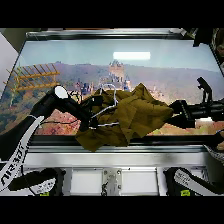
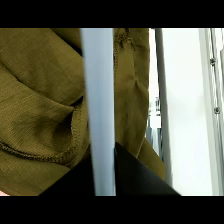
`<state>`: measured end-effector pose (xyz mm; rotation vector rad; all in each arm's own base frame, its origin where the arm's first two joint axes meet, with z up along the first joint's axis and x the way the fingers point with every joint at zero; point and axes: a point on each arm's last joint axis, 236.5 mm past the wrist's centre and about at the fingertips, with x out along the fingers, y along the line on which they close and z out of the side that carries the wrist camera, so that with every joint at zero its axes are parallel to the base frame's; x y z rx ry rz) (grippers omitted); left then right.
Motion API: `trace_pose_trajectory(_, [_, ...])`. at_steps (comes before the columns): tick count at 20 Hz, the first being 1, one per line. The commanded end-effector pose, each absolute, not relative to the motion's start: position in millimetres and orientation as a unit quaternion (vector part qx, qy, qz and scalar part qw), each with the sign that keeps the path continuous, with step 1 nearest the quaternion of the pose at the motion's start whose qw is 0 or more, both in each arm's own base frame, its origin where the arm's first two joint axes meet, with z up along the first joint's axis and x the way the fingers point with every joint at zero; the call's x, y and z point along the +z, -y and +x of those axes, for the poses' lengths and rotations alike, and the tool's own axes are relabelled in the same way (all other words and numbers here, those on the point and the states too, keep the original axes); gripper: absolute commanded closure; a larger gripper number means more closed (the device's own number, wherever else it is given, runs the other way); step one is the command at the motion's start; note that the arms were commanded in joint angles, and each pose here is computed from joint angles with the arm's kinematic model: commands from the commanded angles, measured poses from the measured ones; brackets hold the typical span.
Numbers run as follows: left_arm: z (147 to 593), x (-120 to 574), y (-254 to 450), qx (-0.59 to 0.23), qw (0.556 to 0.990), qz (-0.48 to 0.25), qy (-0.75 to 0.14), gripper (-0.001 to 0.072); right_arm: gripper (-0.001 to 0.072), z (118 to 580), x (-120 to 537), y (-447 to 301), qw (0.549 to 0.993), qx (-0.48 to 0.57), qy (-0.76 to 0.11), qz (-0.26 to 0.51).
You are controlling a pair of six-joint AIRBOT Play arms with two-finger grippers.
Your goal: Fold the clothes and pants, and hang the long-sleeved shirts on hangers.
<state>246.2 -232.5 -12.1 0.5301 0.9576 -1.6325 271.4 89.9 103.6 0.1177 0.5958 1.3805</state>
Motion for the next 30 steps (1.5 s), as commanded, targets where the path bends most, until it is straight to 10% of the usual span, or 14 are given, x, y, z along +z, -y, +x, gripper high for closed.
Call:
trace_pose_trajectory(1, [246, -12, 232, -0.691, 0.555, 0.224, -0.406, 0.0694, 0.0050, 284, 115, -94, 0.739, 0.638, -0.202, 0.076])
trace_pose_trajectory(30, [247, -13, 233, -0.690, 0.556, 0.225, -0.405, 0.0694, 0.0050, 281, 103, -145, 0.682, 0.692, -0.212, 0.103])
